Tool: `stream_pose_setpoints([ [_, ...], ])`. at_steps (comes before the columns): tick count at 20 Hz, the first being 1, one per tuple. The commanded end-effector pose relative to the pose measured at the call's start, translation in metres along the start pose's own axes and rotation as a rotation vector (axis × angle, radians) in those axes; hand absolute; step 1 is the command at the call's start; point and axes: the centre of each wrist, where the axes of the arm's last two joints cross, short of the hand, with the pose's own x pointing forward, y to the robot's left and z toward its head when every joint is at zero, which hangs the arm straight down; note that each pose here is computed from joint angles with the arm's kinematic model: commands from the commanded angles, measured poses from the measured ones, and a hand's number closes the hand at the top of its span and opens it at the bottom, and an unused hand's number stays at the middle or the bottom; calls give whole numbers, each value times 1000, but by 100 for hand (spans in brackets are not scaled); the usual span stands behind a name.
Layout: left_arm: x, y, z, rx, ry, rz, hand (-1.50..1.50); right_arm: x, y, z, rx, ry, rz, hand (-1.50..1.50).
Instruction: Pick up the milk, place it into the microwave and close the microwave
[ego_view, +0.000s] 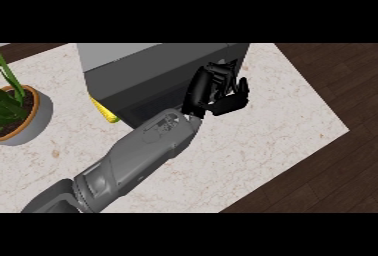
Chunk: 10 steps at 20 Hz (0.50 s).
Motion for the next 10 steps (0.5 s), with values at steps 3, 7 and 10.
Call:
stream_pose_setpoints([
  [3, 1, -6, -12, 178, 65, 7, 150, 3, -5, 0, -14, 1, -11, -150],
  [7, -9, 2, -13, 243, 132, -4, 150, 11, -11, -1, -26, -14, -2, -150],
  [10, -15, 5, -12, 240, 144, -21, 150, 18, -16, 0, -45, -18, 29, -150],
])
